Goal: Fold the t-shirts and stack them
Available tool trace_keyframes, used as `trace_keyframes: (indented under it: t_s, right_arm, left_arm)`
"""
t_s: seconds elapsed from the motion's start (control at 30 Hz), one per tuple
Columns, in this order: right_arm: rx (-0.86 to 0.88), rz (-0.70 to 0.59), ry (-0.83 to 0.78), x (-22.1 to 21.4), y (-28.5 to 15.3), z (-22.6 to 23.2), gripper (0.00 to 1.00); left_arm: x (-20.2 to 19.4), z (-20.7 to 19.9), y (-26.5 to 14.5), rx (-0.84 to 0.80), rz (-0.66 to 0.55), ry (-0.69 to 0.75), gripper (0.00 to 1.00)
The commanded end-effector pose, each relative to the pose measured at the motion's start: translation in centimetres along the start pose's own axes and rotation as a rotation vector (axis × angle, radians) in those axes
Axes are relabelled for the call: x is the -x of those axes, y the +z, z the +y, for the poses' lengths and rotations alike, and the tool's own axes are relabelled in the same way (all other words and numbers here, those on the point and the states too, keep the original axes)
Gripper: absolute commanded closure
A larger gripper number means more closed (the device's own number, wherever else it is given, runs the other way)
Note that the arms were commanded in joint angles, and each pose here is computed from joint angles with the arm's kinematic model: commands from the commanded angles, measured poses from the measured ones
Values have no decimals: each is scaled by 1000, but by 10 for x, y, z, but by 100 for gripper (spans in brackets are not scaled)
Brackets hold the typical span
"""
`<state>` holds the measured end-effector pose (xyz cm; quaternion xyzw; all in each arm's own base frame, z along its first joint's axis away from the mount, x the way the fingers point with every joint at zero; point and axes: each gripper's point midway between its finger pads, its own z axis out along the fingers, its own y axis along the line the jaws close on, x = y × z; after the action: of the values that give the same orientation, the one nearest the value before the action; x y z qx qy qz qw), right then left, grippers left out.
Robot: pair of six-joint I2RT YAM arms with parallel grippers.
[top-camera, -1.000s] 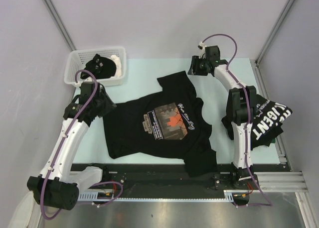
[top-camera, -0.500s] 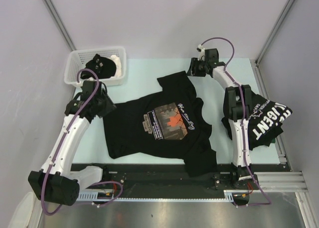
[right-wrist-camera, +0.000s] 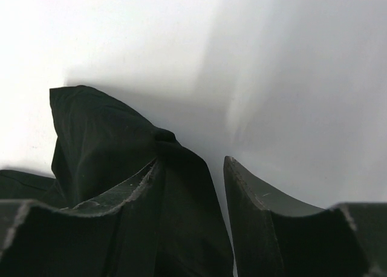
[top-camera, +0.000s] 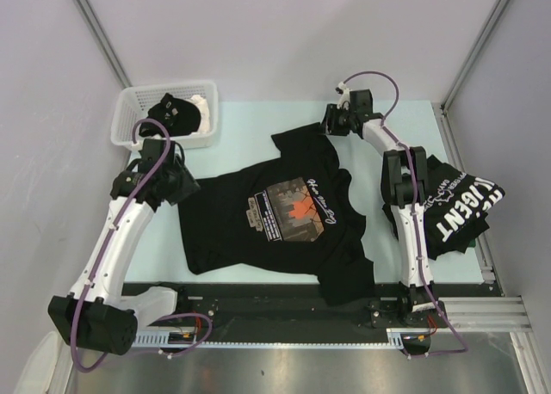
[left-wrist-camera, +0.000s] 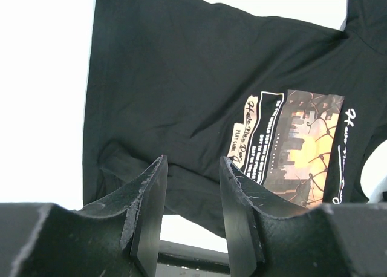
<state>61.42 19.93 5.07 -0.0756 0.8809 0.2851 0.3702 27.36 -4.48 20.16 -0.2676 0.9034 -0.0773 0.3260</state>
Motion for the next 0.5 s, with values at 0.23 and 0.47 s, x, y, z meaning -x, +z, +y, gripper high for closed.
trace_keyframes:
  t_s: [0.23,0.47]
  right_arm:
    - [47,-87,2,28,8,4,99]
    - [13,-150,7,48,1,-11,100]
  left_arm:
    - [13,2,-25,1,-60,-23,56]
    - [10,5,-25,6,-50,-28,57]
